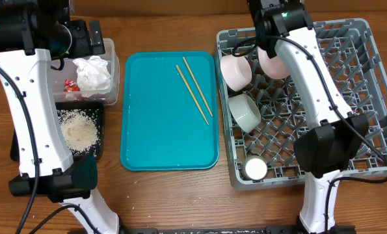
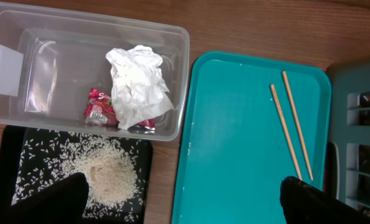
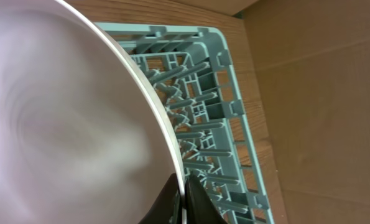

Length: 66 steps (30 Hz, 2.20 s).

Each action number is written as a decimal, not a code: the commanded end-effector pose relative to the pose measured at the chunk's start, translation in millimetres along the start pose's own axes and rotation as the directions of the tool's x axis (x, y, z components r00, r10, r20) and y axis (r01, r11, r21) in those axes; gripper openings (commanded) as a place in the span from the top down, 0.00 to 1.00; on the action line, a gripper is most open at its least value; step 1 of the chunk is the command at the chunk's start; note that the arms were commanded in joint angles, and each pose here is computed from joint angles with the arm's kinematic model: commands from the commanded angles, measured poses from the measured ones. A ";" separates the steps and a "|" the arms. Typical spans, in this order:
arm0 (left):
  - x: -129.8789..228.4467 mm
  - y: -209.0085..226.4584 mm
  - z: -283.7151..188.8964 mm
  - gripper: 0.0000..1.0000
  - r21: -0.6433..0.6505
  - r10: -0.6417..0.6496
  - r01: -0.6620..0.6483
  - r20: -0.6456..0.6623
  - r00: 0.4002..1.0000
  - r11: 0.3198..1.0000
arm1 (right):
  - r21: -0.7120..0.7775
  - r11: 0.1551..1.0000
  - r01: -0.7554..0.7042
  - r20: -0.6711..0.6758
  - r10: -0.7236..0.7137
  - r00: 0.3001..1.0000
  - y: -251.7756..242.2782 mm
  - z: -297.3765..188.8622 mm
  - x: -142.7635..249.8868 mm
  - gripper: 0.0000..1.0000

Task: Sort waste into correct bins and load items into the dishwasher
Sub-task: 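Carry the white plate right and stand it upright in the rack, then move the right gripper to the chopsticks and grasp one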

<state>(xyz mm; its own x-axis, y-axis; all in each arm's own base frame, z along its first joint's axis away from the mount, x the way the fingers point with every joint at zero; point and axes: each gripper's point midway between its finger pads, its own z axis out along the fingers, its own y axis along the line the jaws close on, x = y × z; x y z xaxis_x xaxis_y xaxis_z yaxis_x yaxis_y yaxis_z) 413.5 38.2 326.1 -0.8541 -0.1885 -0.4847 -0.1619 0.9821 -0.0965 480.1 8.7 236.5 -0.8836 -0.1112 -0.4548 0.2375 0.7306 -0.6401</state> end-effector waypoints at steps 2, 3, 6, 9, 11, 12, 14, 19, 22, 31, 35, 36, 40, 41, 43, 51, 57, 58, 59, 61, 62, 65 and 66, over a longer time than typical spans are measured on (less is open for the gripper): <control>-3.9 -2.2 -13.2 0.00 -0.004 0.002 -0.002 0.041 0.999 1.000 | -0.029 0.999 -0.013 0.021 0.014 1.000 8.1 -8.7 -2.0 0.96; -3.9 -2.2 -13.2 0.00 -0.004 0.002 -0.002 0.041 0.999 1.000 | -0.028 1.000 -0.010 0.019 0.011 1.000 8.8 -8.0 -1.0 0.96; -3.9 -2.2 -13.2 0.00 -0.004 0.002 -0.002 0.041 0.999 1.000 | -0.028 1.000 -0.010 0.018 0.010 1.000 8.8 -7.8 -0.9 0.96; -3.9 -2.2 -13.2 0.00 -0.004 0.002 -0.002 0.041 0.999 1.000 | -0.029 0.999 -0.016 0.023 0.016 1.000 9.2 -7.9 -2.3 0.96; -3.9 -2.2 -13.2 0.00 -0.004 0.002 -0.002 0.041 0.999 1.000 | -0.031 0.999 -0.015 0.022 0.015 1.000 9.4 -7.9 -2.0 0.92; -3.9 -2.2 -13.2 0.00 -0.004 0.002 -0.002 0.041 0.999 1.000 | -0.040 0.999 -0.014 0.019 0.015 1.000 11.1 -7.9 -1.6 0.88; -3.9 -2.2 -13.2 0.00 -0.004 0.002 -0.002 0.041 0.999 1.000 | -0.074 0.997 -0.013 0.011 0.014 1.000 16.9 -8.2 -0.1 0.75; -3.9 -2.2 -13.2 0.00 -0.004 0.002 -0.002 0.041 0.999 1.000 | -0.141 0.990 -0.013 -0.006 0.012 1.000 28.4 -9.5 2.5 0.54; -3.9 -2.2 -13.2 0.00 -0.004 0.002 -0.002 0.041 0.999 1.000 | -0.159 0.987 -0.021 -0.003 0.021 1.000 29.1 -12.1 0.7 0.46; -3.9 -2.2 -13.2 0.00 -0.004 0.002 -0.002 0.041 0.999 1.000 | -0.334 0.933 -0.136 0.093 0.176 0.980 -1.7 -68.6 -29.5 0.09; -3.9 -2.2 -13.2 0.00 -0.004 0.002 -0.002 0.041 0.999 1.000 | -0.420 0.895 -0.154 0.114 0.220 0.969 -6.6 -88.6 -34.9 0.00; -3.9 -2.2 -13.2 0.00 -0.004 0.002 -0.002 0.041 0.999 1.000 | -0.452 0.879 -0.153 0.115 0.228 0.967 -3.8 -93.4 -36.5 0.00; -3.9 -2.2 -13.2 0.00 -0.004 0.002 -0.002 0.041 0.999 1.000 | -0.670 0.734 -0.109 0.080 0.218 0.973 31.6 -121.2 -37.5 0.00; -3.9 -2.2 -13.2 0.00 -0.004 0.002 -0.002 0.041 0.999 1.000 | -0.738 0.669 -0.091 0.066 0.206 0.976 43.9 -132.5 -36.3 0.00; -3.9 -2.2 -13.2 0.00 -0.004 0.003 -0.002 0.041 0.999 1.000 | -0.871 0.490 -0.048 0.043 0.172 0.984 71.0 -162.0 -34.1 0.00; -3.9 -2.0 -13.2 0.00 -0.004 0.002 -0.002 0.041 0.999 1.000 | -0.910 0.406 0.083 0.101 0.024 0.995 172.0 -189.2 -13.0 0.05; -3.9 -2.0 -13.2 0.00 -0.004 0.002 -0.002 0.041 0.999 1.000 | -0.825 0.535 0.184 0.118 -0.156 0.981 230.7 -167.7 29.4 0.09; -3.9 -2.2 -13.2 0.00 -0.004 0.002 -0.002 0.041 0.999 1.000 | -0.812 0.550 0.197 0.118 -0.175 0.977 238.9 -163.8 34.3 0.11; -3.9 -2.0 -13.2 0.00 -0.004 0.002 -0.002 0.041 0.999 1.000 | -0.800 0.563 0.209 0.117 -0.195 0.974 247.1 -159.6 39.2 0.12; -3.9 -2.2 -13.2 0.00 -0.004 0.002 -0.002 0.041 0.999 1.000 | -0.784 0.573 0.240 0.119 -0.240 0.963 264.1 -151.8 49.8 0.16; -3.9 -2.2 -13.2 0.00 -0.004 0.002 -0.002 0.041 0.999 1.000 | -0.781 0.570 0.256 0.122 -0.262 0.957 271.1 -148.7 54.5 0.19; -3.9 -2.2 -13.2 0.00 -0.004 0.002 -0.002 0.041 0.999 1.000 | -0.776 0.571 0.270 0.105 -0.305 0.947 289.0 -137.6 67.1 0.24; -3.9 -2.0 -13.2 0.00 -0.004 0.002 -0.002 0.041 0.999 1.000 | -0.775 0.572 0.271 0.099 -0.314 0.944 293.1 -134.3 69.9 0.27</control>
<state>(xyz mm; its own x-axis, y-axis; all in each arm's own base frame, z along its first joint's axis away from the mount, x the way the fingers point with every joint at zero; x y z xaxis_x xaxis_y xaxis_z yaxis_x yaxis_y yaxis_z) 413.5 38.2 326.1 -0.8541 -0.1889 -0.4847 -0.1623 0.9820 -0.0967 428.7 310.3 115.6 -0.8707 -0.3856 -0.3053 -0.4161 0.9085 0.0390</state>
